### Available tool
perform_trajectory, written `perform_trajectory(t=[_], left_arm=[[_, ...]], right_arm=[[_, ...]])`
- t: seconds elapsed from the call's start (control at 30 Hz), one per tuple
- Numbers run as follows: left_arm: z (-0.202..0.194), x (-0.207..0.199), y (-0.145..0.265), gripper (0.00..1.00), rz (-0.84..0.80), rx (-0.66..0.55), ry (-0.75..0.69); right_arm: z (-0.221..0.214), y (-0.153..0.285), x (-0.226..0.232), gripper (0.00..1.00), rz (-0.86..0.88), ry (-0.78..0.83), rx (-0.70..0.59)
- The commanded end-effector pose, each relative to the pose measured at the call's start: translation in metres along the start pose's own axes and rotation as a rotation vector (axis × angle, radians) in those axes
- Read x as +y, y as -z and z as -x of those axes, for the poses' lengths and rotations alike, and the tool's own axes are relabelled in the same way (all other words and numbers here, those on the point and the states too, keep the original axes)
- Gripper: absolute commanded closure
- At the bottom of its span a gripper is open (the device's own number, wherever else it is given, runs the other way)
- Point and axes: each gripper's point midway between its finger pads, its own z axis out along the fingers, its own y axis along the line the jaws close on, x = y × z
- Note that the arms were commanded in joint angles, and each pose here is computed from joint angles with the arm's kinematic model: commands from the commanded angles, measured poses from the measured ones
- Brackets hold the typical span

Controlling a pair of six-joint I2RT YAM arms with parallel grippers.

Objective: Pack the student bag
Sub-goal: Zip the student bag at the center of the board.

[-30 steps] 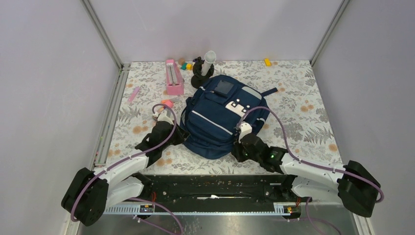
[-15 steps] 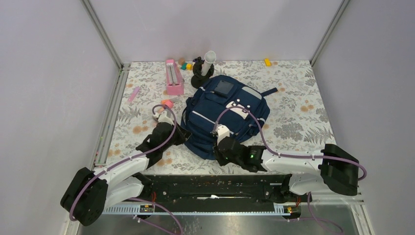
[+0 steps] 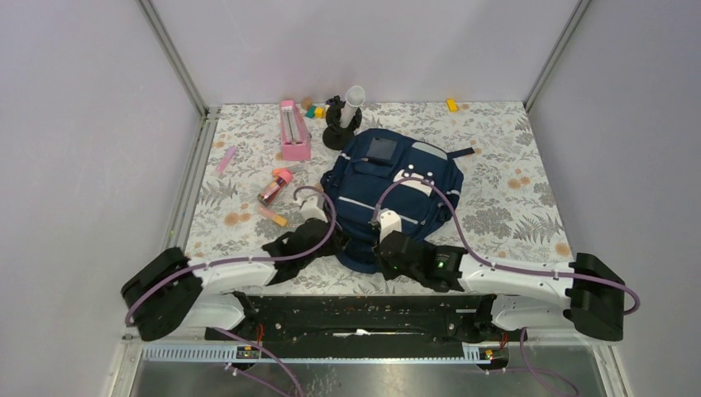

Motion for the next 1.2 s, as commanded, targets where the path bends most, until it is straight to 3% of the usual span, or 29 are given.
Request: perform_trajectory(t=[0.0,0.2,0.23,0.37,0.43,0.63,0.83,0.97,1.17], left_arm=[[0.021,-0.124,0.002,1.00,-0.335,-0.056,0.084],[0.019,-0.141,0.002,1.00,-0.378,-0.050,0.043],[0.019,-0.143,0.005,0.90,-0.388,-0.047,0.020],[0.019,-0.140,0.017,0.21,-0.392,-0.050,-0.116],[0.021,-0.133,0.023,0.02,-0.375,-0.059,-0.180],[0.015,-0.104,0.042,0.01,-0.382,-0.075,-0.324],[-0.006,-0.071,0.052,0.01,-0.389,-0.033,-0.481],[-0.001,-0.038,0.054,0.01,-0.332,-0.070,-0.432],[0.011,-0.029,0.051,0.01,-0.340,-0.068,-0.307]], right_arm=[[0.023,0.018,0.007,1.00,0.046,-0.037,-0.083],[-0.002,0.032,-0.029,1.00,-0.034,-0.092,-0.025],[-0.004,0.035,-0.032,1.00,-0.028,-0.105,-0.013],[-0.003,0.054,-0.030,1.00,0.010,-0.113,0.017],[-0.004,0.064,-0.028,1.00,0.024,-0.104,0.043],[-0.013,0.084,-0.042,1.00,-0.041,-0.087,0.124],[-0.012,0.089,-0.050,1.00,-0.057,-0.129,0.113],[-0.009,0.089,-0.046,1.00,-0.033,-0.141,0.102],[-0.013,0.083,-0.039,1.00,-0.006,-0.163,0.121]])
